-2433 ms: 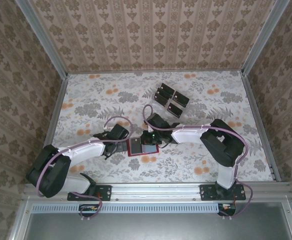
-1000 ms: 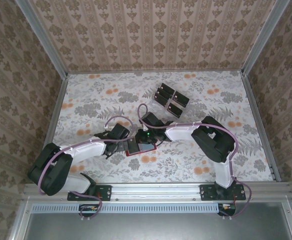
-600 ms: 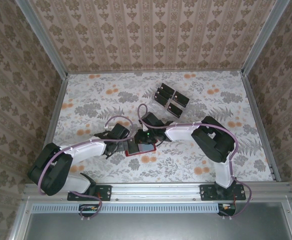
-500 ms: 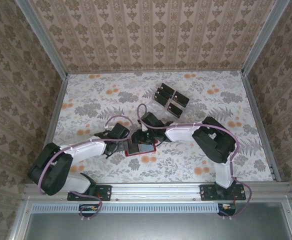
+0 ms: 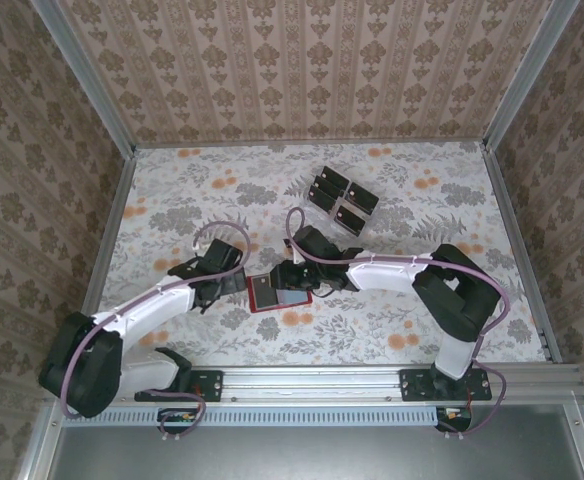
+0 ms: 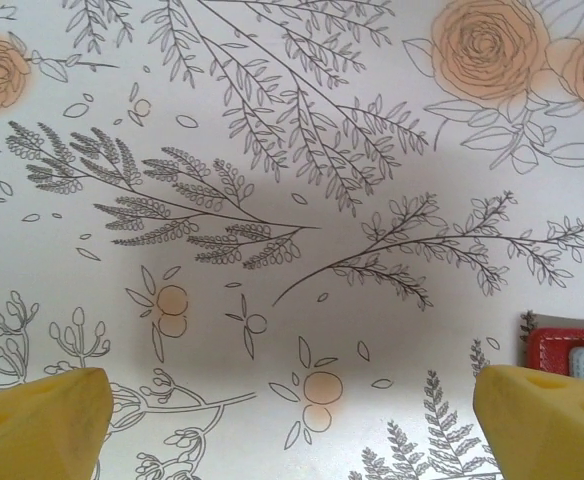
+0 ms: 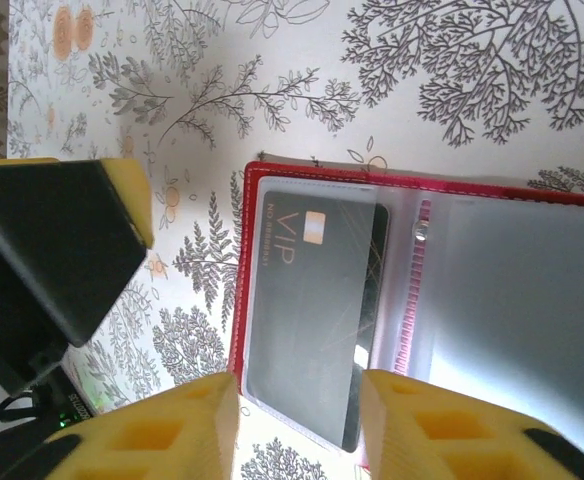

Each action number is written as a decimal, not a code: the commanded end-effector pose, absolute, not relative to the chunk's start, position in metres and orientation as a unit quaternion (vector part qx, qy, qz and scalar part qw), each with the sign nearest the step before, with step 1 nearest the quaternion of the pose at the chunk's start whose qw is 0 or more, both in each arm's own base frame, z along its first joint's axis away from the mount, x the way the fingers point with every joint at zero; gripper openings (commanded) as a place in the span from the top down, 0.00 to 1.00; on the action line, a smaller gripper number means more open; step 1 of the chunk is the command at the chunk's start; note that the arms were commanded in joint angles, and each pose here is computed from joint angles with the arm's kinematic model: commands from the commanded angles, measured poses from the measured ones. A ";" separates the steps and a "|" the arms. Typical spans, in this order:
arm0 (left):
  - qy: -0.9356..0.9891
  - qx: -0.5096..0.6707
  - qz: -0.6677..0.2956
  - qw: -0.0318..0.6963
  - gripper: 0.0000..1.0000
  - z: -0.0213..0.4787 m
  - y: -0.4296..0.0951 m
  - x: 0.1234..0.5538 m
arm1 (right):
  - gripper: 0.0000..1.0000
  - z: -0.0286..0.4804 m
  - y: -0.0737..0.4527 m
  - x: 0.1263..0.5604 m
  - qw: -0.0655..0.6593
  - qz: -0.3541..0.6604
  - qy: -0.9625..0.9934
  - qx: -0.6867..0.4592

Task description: Put the credit cards into the card holder

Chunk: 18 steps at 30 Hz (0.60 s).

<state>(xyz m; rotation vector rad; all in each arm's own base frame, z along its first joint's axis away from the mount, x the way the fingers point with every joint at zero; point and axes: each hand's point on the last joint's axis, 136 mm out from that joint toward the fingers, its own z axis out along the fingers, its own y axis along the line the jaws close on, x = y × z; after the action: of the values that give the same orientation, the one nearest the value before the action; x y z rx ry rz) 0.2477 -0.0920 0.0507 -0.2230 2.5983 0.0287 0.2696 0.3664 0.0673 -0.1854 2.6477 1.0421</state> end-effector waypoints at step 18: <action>0.975 -0.075 0.010 0.211 0.00 0.018 -0.096 0.230 | 0.83 0.037 0.379 0.276 0.125 0.361 0.922 -0.061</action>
<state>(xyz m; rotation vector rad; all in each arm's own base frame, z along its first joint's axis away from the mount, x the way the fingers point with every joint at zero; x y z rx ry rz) 0.2331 -0.0944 0.0244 -0.1987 2.6953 0.0269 0.2687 0.3682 0.0291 -0.1756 2.7217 1.0061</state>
